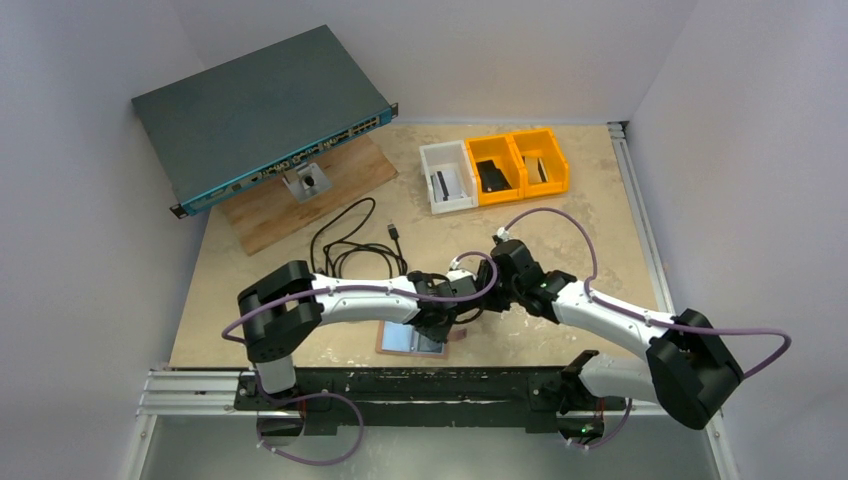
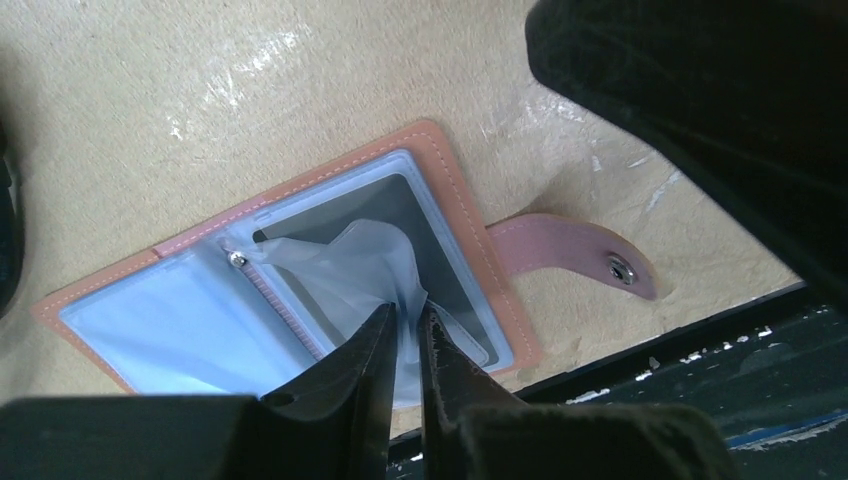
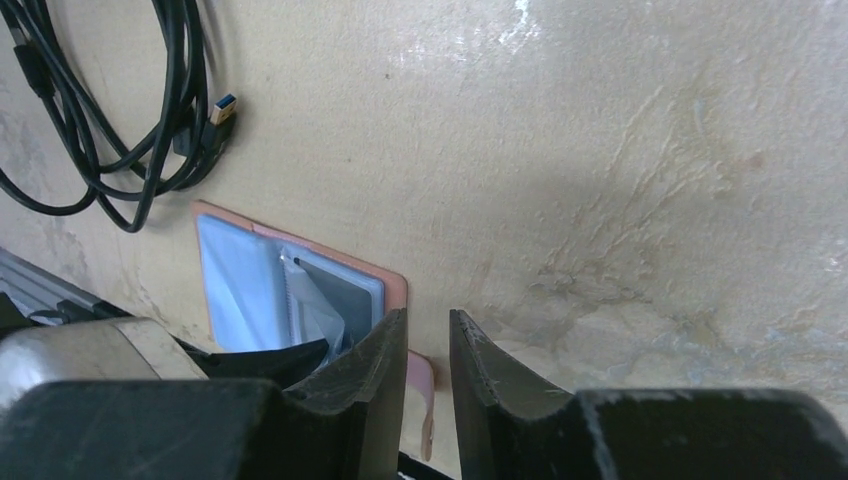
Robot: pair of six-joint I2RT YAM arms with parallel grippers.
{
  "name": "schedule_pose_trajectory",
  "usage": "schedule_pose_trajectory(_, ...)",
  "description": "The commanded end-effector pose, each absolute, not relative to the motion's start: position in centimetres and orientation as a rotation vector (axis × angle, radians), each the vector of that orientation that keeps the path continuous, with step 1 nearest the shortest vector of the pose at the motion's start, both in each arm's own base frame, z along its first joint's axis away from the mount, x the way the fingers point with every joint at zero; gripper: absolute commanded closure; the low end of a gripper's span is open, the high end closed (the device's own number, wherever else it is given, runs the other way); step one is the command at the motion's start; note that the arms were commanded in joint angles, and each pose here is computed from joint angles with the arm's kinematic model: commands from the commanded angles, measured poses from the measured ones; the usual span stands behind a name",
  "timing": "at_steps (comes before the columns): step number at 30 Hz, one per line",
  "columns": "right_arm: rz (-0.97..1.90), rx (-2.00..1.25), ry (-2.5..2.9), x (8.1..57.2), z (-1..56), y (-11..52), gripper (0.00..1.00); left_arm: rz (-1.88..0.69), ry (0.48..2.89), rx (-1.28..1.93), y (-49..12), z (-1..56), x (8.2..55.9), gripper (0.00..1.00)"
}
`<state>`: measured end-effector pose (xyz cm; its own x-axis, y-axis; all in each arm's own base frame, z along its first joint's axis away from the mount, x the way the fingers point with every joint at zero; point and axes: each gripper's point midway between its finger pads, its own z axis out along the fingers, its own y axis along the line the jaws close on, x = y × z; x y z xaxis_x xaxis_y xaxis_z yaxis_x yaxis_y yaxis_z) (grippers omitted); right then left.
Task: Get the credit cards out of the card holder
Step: Remove the credit card from the card holder.
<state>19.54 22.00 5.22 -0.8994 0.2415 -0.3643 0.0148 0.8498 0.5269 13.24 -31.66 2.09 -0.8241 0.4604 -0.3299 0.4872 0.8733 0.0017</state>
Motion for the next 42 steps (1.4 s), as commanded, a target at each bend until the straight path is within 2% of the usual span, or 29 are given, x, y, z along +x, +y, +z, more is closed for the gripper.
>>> schedule_pose_trajectory(1, 0.859, 0.096, 2.535, 20.7, 7.7, 24.5, 0.78, -0.245, 2.682, 0.612, -32.1, 3.1, 15.1, 0.9)
schedule_pose_trajectory(8, 0.901, -0.039, 2.562, 19.7, 7.6, 28.1, 0.79, -0.481, 2.651, 0.469, -31.6, 5.4, 16.0, 0.93)
schedule_pose_trajectory(18, 0.946, -0.137, 2.618, 18.2, 5.7, 32.4, 0.82, -0.596, 2.618, 0.395, -30.7, 6.0, 15.6, 0.94)
schedule_pose_trajectory(21, 0.958, -0.158, 2.627, 17.9, 5.4, 33.0, 0.82, -0.591, 2.619, 0.373, -30.3, 6.0, 15.5, 0.88)
schedule_pose_trajectory(24, 0.964, -0.172, 2.627, 17.9, 5.6, 33.3, 0.82, -0.556, 2.611, 0.335, -29.2, 6.2, 15.6, 0.75)
schedule_pose_trajectory(27, 0.983, -0.186, 2.624, 17.7, 5.8, 33.5, 0.82, -0.493, 2.595, 0.292, -27.4, 6.8, 15.7, 0.67)
schedule_pose_trajectory(35, 1.038, -0.289, 2.611, 16.6, 6.8, 35.4, 0.81, -0.287, 2.562, 0.132, -21.6, 8.7, 15.8, 0.63)
schedule_pose_trajectory(42, 1.018, -0.412, 2.655, 15.7, 5.5, 38.0, 0.82, -0.303, 2.533, 0.063, -20.0, 10.0, 15.6, 0.62)
